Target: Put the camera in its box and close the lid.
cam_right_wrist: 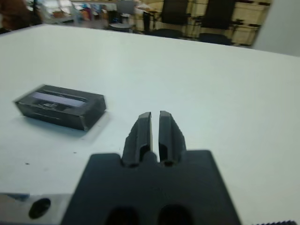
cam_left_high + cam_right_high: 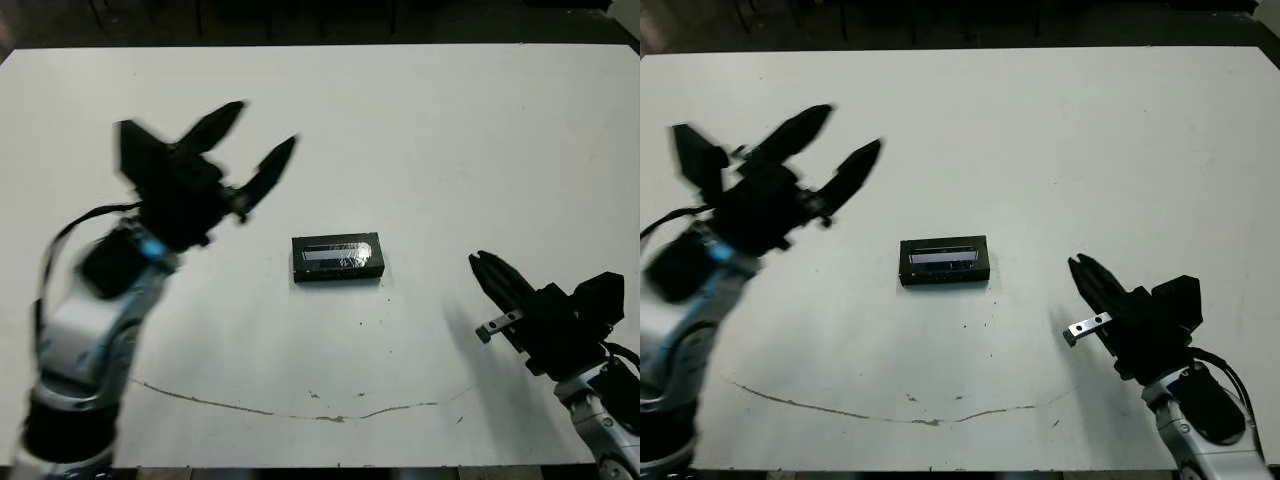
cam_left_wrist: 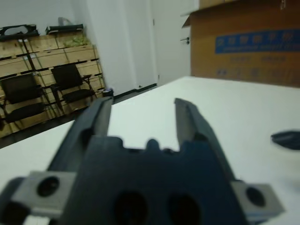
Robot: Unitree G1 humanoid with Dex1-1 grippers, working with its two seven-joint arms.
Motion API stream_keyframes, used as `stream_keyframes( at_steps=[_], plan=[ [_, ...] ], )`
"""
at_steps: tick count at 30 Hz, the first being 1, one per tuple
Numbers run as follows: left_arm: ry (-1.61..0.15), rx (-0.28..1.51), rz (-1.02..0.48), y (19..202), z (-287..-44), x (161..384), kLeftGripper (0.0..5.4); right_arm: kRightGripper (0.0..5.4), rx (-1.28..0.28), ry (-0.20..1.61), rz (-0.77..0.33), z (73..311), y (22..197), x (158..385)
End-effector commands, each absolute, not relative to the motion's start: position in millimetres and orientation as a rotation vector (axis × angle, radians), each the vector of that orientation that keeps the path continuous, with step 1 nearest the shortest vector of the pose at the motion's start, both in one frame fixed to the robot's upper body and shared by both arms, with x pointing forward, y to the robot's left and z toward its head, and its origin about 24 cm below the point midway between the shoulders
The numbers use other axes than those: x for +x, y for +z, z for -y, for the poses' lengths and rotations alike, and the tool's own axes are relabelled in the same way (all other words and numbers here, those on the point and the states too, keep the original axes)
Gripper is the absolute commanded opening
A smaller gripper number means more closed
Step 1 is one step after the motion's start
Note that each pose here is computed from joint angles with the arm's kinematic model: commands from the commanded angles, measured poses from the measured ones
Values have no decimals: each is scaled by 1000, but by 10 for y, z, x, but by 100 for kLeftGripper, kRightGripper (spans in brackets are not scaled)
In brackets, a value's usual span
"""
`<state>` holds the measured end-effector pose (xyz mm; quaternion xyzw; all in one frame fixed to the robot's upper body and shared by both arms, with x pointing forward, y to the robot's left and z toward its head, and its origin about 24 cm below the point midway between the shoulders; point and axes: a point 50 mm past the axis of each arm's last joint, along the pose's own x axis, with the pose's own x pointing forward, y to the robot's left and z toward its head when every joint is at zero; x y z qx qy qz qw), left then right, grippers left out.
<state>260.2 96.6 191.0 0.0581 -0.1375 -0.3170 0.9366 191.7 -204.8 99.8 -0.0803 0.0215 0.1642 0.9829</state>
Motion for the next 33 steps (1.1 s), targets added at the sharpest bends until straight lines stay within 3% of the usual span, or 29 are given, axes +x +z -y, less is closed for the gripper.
stream_keyframes(
  at_steps=[1, 6, 11, 18, 22, 25, 28, 33],
  plan=[
    [-641, 111, 122, 1694, -741, 2674, 192, 0, -159, 308, -71, 2043, 939, 1894],
    [-635, 163, -82, 1230, -431, 2751, 99, 0, -162, 308, -77, 2045, 906, 1892],
    [-580, 219, -280, 735, -326, 2754, 5, 0, -149, 322, -62, 2024, 923, 1878],
    [-545, 178, -475, 269, -472, 2527, 2, 0, -148, 318, -86, 2027, 918, 1855],
    [-497, 141, -589, 118, -638, 2417, 2, 0, -151, 324, -83, 2042, 891, 1861],
    [-498, 153, -622, 76, -757, 2355, 2, 0, -140, 334, -77, 2027, 901, 1857],
    [-519, 126, -570, 195, -826, 2311, 2, 0, -143, 336, -79, 2000, 943, 1843],
    [-504, -19, -232, 742, -994, 2316, 2, 0, -126, 335, -73, 2031, 898, 1861]
  ],
)
